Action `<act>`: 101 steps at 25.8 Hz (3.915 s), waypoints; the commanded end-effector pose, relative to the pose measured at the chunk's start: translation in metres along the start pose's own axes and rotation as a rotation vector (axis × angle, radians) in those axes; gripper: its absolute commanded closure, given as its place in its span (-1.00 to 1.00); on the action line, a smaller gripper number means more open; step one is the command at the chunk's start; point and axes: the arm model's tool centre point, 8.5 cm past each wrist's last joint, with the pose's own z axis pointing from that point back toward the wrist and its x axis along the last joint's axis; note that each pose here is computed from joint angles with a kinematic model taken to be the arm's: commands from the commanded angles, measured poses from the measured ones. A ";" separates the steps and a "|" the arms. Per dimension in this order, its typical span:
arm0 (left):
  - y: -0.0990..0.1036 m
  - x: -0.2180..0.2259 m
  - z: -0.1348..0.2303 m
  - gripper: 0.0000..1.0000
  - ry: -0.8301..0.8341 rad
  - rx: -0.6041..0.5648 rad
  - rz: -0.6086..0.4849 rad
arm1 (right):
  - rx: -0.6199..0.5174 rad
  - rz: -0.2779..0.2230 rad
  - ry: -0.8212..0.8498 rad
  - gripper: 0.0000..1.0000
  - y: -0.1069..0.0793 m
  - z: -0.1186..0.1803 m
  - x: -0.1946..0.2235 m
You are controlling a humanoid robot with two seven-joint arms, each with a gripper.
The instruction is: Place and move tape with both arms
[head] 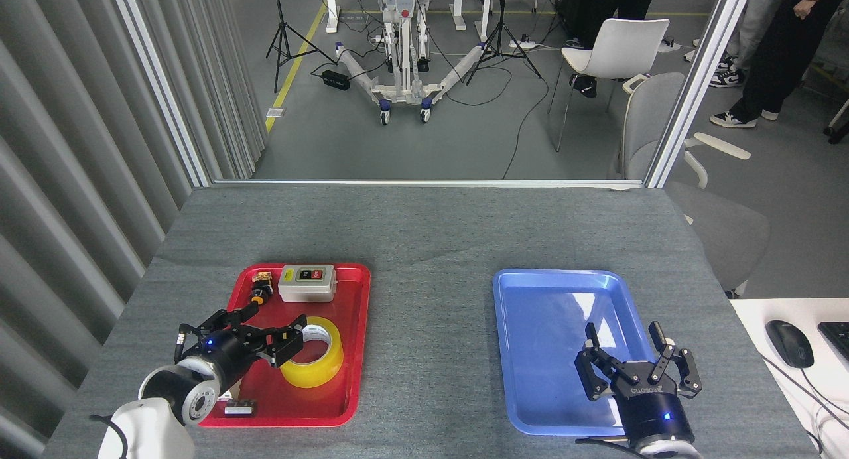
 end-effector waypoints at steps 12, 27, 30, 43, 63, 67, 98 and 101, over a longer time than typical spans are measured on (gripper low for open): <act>0.015 -0.002 -0.030 -1.00 0.096 -0.334 0.027 | 0.007 0.004 0.004 -1.00 0.003 0.000 -0.003; 0.007 0.012 -0.049 -1.00 0.204 -0.633 0.136 | 0.007 0.002 0.009 -1.00 0.003 0.000 -0.002; 0.007 0.012 -0.049 -1.00 0.204 -0.636 0.137 | 0.007 0.002 0.010 -0.99 0.003 0.000 -0.002; -0.011 0.011 -0.052 -0.64 0.157 -0.696 0.118 | 0.007 0.008 0.008 -0.99 0.003 0.000 -0.004; -0.006 0.006 -0.050 0.13 0.093 -0.638 0.145 | 0.009 0.005 0.009 -0.99 0.004 0.001 -0.002; -0.002 0.003 -0.045 0.50 -0.024 -0.587 0.187 | 0.011 0.007 0.008 -0.99 0.004 0.001 -0.002; -0.015 0.032 -0.017 1.00 -0.614 -0.167 0.562 | -0.107 -0.082 -0.070 -1.00 -0.014 -0.007 0.000; -0.001 0.038 -0.011 1.00 -0.677 -0.085 0.599 | -0.130 -0.157 -0.140 -1.00 -0.026 -0.009 -0.022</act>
